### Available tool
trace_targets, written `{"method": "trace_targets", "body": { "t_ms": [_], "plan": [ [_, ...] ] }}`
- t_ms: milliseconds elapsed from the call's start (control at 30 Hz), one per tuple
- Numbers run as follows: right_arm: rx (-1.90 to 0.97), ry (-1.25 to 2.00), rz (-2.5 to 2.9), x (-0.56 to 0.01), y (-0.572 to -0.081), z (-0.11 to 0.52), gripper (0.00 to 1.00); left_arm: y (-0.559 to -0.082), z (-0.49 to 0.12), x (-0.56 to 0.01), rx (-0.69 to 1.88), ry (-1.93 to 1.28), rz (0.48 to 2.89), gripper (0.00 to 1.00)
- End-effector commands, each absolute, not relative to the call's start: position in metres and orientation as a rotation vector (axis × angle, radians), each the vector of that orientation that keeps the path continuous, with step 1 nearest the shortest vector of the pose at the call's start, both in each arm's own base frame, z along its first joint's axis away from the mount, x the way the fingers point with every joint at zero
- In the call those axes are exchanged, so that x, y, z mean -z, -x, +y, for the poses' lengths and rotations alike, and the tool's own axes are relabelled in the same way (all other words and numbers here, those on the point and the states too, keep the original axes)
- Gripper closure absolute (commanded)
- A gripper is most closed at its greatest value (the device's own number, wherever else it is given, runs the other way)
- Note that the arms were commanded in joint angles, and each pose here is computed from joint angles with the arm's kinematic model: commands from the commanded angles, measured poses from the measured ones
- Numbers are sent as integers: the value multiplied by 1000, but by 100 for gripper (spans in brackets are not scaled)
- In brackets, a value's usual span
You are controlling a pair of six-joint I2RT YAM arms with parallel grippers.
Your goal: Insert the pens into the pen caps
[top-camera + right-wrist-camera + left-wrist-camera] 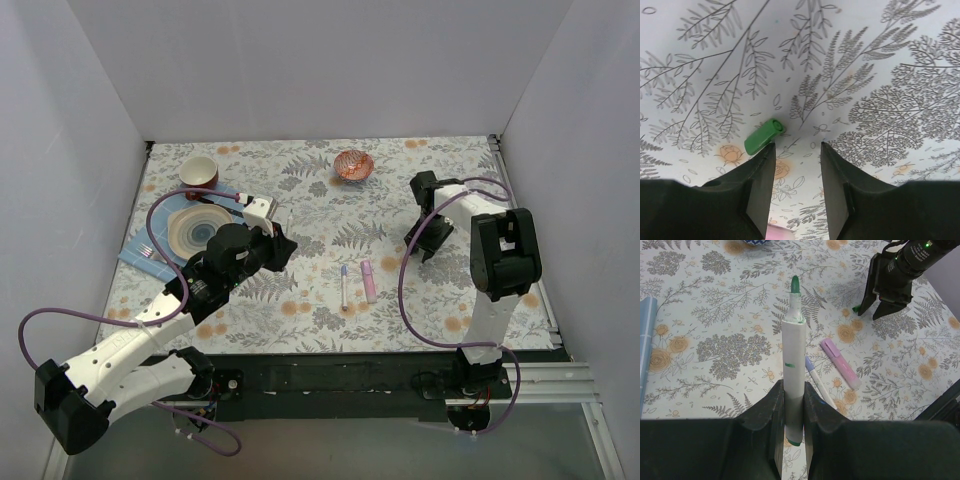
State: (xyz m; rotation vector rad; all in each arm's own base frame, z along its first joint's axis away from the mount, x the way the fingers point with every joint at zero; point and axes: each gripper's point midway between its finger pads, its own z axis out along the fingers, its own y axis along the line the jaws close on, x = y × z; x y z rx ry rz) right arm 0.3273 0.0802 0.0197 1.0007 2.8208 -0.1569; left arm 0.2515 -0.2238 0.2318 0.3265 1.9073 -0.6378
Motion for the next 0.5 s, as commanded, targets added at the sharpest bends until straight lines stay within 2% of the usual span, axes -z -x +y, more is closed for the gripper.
{"method": "trace_targets", "body": {
  "t_ms": [0, 133, 300, 467],
  "plan": [
    [15, -968, 2802, -33, -343, 94, 52, -251, -218, -232, 621, -319, 1899, 98],
    [-89, -979, 2818, -40, -341, 107, 51, -251, -222, -230, 635, -333, 1909, 98],
    [-45, -1110, 2744, -48, -343, 99, 43, -250, -224, -230, 644, -341, 1911, 98],
    [-78, -1262, 2695, -49, -349, 99, 40, -248, -223, -233, 652, -337, 1902, 98]
  ]
}}
